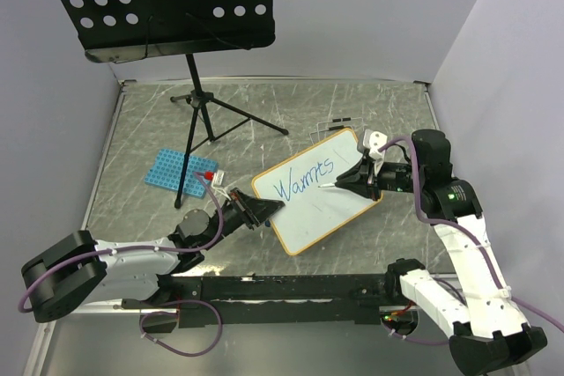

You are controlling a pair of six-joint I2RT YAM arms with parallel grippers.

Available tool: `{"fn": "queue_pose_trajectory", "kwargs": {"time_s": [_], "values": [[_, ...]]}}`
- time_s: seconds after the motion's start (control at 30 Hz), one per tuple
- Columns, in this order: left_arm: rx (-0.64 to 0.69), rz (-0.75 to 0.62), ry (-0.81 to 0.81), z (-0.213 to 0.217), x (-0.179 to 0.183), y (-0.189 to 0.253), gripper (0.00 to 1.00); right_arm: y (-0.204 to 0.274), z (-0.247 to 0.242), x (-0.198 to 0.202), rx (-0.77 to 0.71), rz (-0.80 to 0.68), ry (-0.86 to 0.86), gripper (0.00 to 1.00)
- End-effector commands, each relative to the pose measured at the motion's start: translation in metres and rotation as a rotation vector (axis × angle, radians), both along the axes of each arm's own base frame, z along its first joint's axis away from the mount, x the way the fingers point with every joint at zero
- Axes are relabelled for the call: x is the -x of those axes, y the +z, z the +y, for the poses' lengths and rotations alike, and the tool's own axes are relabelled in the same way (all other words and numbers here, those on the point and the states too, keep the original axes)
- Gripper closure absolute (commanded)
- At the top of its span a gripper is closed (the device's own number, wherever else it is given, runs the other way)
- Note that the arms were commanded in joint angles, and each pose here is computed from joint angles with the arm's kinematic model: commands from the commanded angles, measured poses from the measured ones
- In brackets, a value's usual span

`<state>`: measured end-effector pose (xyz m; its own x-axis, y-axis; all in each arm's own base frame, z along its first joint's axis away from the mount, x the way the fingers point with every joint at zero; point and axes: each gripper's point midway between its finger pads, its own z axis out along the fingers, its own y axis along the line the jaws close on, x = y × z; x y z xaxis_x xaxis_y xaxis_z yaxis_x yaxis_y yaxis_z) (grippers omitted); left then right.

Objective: Write a sentence on the whiteboard

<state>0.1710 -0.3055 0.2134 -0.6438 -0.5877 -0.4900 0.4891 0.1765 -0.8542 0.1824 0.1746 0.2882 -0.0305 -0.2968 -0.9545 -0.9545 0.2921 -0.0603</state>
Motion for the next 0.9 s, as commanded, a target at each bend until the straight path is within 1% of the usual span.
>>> {"fn": "queue_pose_trajectory", "kwargs": {"time_s": [0.0,0.27,0.53,0.6,0.63,0.73,0.87], "values": [[0.230,-0.127,-0.004,0.012,0.007,0.073,0.99,0.013,0.001,-0.002,-0.013,-0.054,0.003,1.00],[0.231,-0.128,-0.004,0.013,0.008,0.073,0.99,0.009,0.006,0.008,-0.027,-0.045,0.060,1.00],[0.235,-0.131,-0.010,0.010,0.007,0.076,0.99,0.002,0.011,0.015,0.002,-0.052,0.091,1.00],[0.234,-0.130,-0.012,0.009,0.007,0.076,0.99,0.005,0.008,0.003,0.009,-0.071,0.031,1.00],[0.233,-0.128,-0.012,0.010,0.007,0.075,0.99,0.007,0.003,-0.004,0.001,-0.056,-0.021,1.00],[0.234,-0.130,-0.010,0.012,0.008,0.074,0.99,0.020,-0.014,-0.024,-0.050,-0.056,-0.118,1.00],[0.229,-0.131,-0.003,0.016,0.010,0.072,0.99,0.031,-0.028,-0.044,-0.057,-0.074,-0.199,1.00]]}}
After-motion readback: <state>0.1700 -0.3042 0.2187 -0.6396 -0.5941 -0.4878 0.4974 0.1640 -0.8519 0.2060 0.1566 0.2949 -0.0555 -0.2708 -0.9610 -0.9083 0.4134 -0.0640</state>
